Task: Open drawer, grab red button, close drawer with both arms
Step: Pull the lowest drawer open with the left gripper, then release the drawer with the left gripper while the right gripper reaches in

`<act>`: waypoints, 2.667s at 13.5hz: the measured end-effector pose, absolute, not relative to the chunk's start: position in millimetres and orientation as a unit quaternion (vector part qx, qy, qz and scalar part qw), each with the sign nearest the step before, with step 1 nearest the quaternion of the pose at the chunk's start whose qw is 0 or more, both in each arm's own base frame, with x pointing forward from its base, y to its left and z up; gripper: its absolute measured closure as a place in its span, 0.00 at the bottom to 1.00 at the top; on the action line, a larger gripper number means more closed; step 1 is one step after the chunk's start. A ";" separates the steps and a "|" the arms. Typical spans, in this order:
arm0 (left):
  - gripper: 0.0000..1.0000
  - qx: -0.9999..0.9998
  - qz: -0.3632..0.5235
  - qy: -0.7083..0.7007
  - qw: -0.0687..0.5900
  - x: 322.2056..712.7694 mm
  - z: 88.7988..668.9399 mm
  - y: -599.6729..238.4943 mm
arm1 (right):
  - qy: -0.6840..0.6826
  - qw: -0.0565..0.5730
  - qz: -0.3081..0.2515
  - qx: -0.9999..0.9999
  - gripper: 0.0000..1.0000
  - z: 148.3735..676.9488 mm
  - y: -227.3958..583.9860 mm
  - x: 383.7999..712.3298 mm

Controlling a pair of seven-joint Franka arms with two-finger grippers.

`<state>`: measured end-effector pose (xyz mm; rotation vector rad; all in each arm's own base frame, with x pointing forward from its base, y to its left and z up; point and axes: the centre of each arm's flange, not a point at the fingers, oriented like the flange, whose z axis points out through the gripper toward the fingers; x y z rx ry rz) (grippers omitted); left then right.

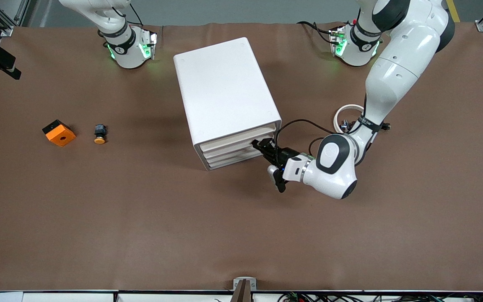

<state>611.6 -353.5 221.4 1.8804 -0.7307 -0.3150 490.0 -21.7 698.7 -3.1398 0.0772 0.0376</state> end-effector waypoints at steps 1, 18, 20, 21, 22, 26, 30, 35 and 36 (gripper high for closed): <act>0.86 0.790 -0.112 -0.307 0.519 619.3 222.8 -348.8 | 0.025 0.000 0.012 -1.000 0.00 698.7 -21.6 490.0; 0.86 0.857 0.097 -0.259 0.435 707.2 251.0 -282.0 | 0.027 0.001 0.002 -1.000 0.00 704.0 -22.1 491.2; 0.86 0.861 0.117 -0.252 0.426 713.0 254.3 -278.0 | 0.027 0.001 0.007 -1.000 0.00 699.3 -22.7 494.5; 0.86 0.863 0.124 -0.249 0.422 714.9 255.0 -276.4 | 0.027 0.000 0.013 -1.000 0.00 693.7 -22.6 498.7; 0.86 0.864 0.128 -0.247 0.419 716.2 255.5 -275.5 | 0.027 0.000 0.020 -0.999 0.00 685.5 -22.4 504.9; 0.86 0.865 0.133 -0.245 0.417 717.0 256.0 -275.7 | 0.025 -0.001 0.079 -0.997 0.00 612.9 -23.1 551.4; 0.50 0.877 0.154 -0.205 0.407 724.3 259.2 -271.0 | -0.002 -0.001 0.074 -0.997 0.00 596.1 -24.3 569.7; 0.00 0.878 0.154 -0.157 0.425 731.1 274.2 -268.7 | -0.032 -0.003 0.059 -0.998 0.00 582.0 -33.7 585.9; 0.00 0.877 0.161 -0.152 0.425 734.6 284.6 -266.0 | -0.029 -0.004 0.060 -0.998 0.00 576.1 -37.6 589.3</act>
